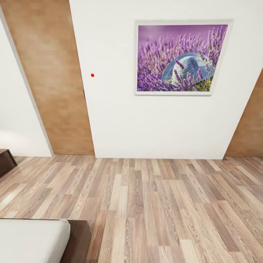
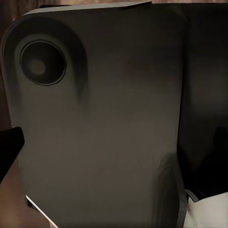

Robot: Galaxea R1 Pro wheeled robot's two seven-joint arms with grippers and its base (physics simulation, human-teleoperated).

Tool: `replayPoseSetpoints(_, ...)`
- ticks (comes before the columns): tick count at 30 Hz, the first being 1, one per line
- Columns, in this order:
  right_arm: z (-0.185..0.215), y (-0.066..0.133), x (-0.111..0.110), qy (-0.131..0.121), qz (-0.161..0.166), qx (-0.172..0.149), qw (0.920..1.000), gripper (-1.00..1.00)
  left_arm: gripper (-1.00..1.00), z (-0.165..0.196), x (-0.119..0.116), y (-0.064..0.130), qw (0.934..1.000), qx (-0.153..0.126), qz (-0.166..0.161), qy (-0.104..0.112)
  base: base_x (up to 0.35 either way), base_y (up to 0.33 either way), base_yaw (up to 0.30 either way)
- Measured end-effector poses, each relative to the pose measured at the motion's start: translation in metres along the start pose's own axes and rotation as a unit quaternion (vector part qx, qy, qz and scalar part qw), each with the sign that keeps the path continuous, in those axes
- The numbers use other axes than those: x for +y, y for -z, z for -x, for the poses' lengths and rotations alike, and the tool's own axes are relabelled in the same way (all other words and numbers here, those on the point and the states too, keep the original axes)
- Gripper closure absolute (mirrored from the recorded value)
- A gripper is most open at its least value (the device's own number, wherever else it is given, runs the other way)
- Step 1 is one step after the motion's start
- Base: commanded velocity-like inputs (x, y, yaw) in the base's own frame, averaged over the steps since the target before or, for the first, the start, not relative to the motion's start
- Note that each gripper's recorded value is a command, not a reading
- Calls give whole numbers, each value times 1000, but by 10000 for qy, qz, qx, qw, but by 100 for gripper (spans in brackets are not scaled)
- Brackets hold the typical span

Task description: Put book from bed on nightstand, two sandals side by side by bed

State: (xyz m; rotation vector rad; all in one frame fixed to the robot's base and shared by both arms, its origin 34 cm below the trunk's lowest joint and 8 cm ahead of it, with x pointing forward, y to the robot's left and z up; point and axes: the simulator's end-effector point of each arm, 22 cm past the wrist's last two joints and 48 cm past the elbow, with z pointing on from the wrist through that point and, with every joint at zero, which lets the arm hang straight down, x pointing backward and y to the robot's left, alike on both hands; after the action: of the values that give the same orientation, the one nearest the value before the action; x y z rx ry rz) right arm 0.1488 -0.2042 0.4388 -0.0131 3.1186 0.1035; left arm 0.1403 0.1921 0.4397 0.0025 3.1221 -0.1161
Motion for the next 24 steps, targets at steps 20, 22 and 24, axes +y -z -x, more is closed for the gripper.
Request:
replayPoseSetpoints(20, -1, 0, 0, -3, -5, 17, 10000, -100, -100, -2, 0, 0, 10000, 23, 0, 5, 83, 0, 37)
replayPoseSetpoints(22, -1, 0, 0, -2, -6, 17, 10000, -100, -100, -2, 0, 0, 10000, 25, -1, 6, 82, 0, 9)
replayPoseSetpoints(24, -1, 0, 0, -2, -7, 18, 10000, -100, -100, -2, 0, 0, 10000, 25, -2, 7, 83, 0, 6)
